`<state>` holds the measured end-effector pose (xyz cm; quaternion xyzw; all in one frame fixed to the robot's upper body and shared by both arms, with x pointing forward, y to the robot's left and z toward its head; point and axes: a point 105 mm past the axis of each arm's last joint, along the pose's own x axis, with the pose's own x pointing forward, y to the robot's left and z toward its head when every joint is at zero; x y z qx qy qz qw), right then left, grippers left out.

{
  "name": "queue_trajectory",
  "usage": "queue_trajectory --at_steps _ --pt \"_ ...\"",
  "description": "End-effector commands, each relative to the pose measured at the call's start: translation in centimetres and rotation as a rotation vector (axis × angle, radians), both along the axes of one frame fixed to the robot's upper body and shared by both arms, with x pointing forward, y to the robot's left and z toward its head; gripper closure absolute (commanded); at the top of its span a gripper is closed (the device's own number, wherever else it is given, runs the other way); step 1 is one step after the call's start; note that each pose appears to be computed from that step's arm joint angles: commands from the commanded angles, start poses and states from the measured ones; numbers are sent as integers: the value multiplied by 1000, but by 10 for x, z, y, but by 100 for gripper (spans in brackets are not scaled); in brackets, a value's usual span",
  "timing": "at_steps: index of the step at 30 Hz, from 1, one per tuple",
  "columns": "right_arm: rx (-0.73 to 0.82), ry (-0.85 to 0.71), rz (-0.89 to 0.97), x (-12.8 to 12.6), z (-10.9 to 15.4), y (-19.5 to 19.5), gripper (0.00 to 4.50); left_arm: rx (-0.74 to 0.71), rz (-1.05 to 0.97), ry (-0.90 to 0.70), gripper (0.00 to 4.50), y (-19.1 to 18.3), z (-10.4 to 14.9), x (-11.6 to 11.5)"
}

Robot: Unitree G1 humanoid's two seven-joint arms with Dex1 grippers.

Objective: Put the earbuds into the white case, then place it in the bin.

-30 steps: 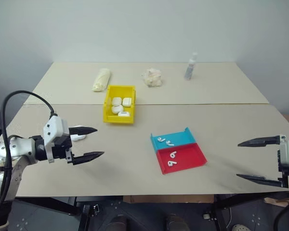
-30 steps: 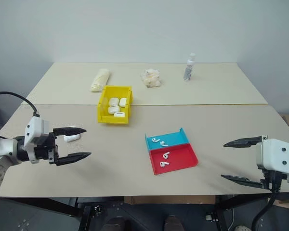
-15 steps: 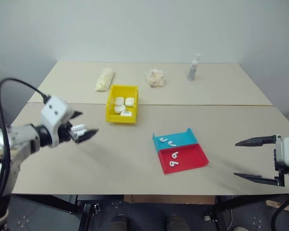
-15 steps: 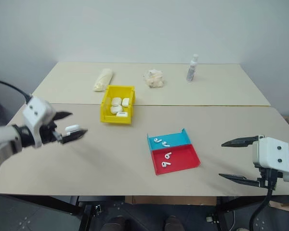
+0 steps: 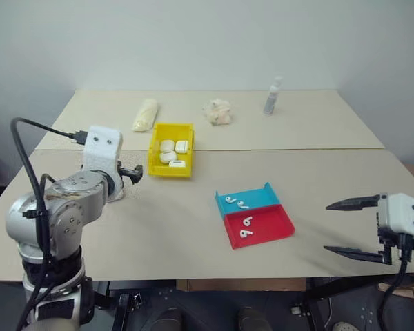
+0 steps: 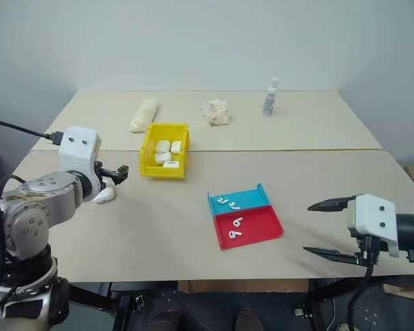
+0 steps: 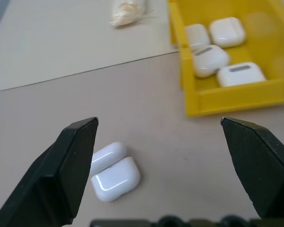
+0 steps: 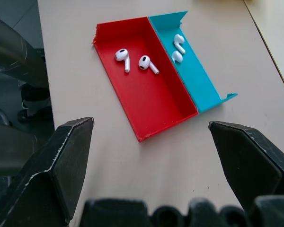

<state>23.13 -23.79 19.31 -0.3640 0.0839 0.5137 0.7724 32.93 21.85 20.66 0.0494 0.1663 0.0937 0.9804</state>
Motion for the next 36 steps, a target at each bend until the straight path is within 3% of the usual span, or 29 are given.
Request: queue_trajectory --at_steps 1,7,12,21,23,36 --pt "-2 -35 10 4 6 1 1 -84 210 -19 0 23 4 0" --pt "-2 -24 4 5 6 0 1 -145 279 79 0 27 -16 3" --pt "0 -15 -16 0 2 -1 1 -195 208 211 0 28 -34 10" --pt "3 -18 -46 -7 0 0 1 -174 163 338 0 26 -38 21" --pt "5 -17 -53 -8 0 0 1 -125 182 342 0 27 -38 21" --pt "17 -27 -85 -12 -1 2 1 -156 240 383 0 28 -47 28"
